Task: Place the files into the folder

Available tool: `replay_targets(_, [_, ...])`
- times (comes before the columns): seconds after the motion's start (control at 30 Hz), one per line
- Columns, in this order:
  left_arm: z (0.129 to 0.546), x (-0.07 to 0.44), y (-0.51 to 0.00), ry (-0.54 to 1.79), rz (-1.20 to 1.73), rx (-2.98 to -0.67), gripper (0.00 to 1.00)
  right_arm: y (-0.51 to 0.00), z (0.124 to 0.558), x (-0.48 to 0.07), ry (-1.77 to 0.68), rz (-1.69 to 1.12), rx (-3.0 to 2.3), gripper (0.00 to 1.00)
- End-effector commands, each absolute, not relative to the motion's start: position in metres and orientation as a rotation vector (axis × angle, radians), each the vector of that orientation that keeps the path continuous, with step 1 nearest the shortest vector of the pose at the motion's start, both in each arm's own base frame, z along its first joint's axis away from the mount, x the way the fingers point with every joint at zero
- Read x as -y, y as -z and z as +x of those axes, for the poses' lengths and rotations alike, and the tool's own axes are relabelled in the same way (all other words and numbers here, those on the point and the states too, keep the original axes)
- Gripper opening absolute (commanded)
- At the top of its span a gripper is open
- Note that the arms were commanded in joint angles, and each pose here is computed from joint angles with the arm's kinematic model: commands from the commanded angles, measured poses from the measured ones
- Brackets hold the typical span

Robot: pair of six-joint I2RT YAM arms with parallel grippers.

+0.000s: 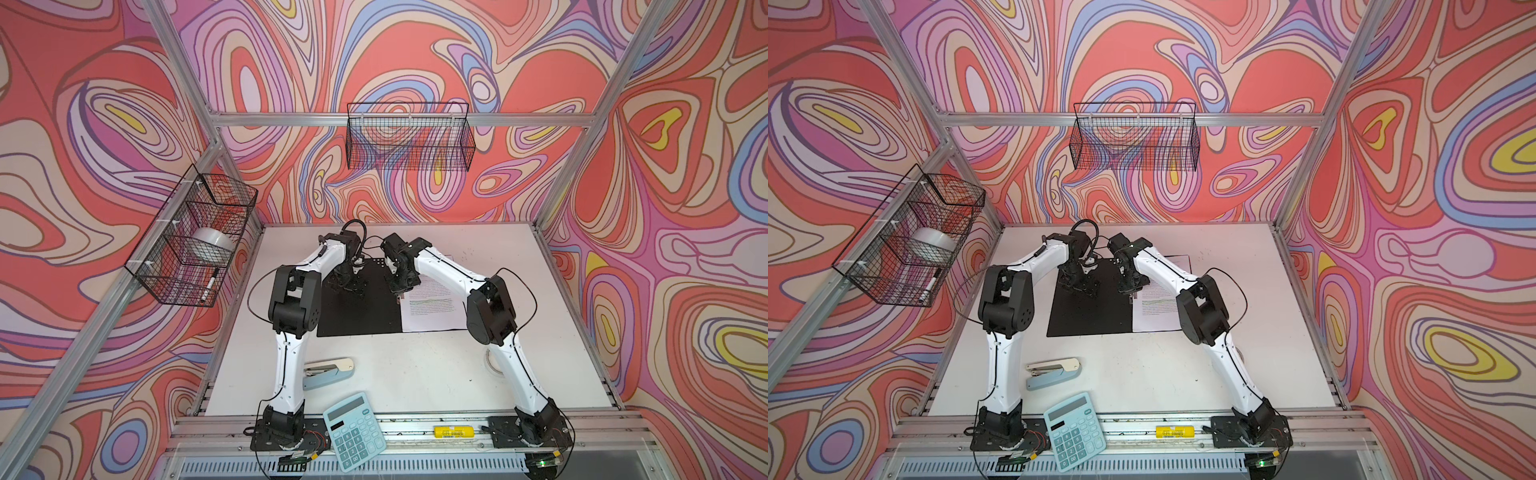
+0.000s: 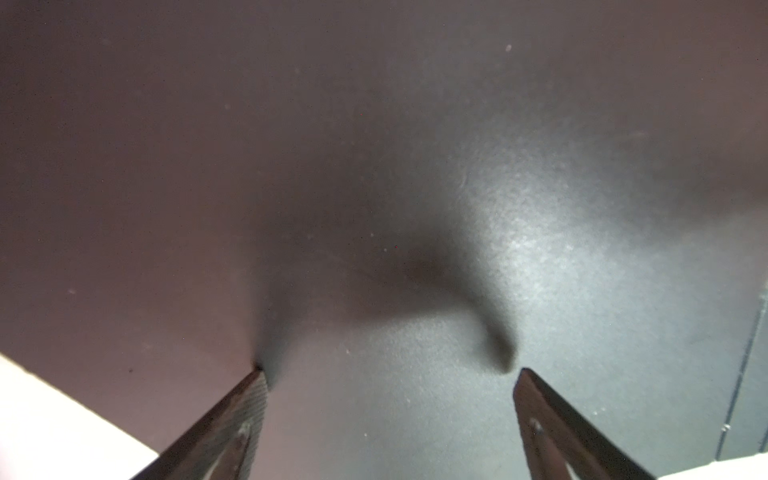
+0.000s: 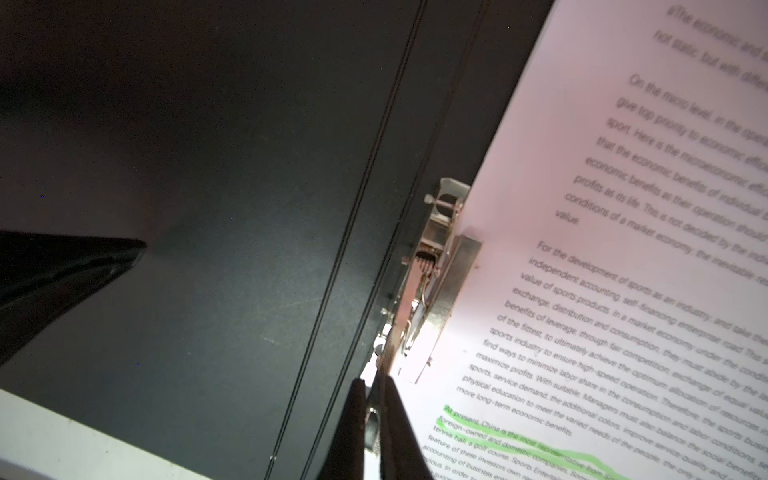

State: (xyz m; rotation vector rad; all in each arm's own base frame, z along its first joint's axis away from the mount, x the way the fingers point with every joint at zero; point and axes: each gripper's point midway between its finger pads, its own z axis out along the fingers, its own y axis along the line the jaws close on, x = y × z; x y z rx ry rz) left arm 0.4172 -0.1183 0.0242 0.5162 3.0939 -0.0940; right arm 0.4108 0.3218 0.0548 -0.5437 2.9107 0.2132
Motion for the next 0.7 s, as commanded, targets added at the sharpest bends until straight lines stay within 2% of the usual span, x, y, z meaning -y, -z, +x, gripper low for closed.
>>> replay_targets(0.0, [0.407,0.108,-0.008,0.076,0.498,-3.177,0.93,-0.031,0.384,-0.3,-0.12,-0.551,-3.055,0.07])
replay_targets(0.67, [0.406,0.107,-0.007,0.087,0.491,-3.181,0.93,-0.009,0.376,-0.292,-0.098,-0.544,-3.115,0.06])
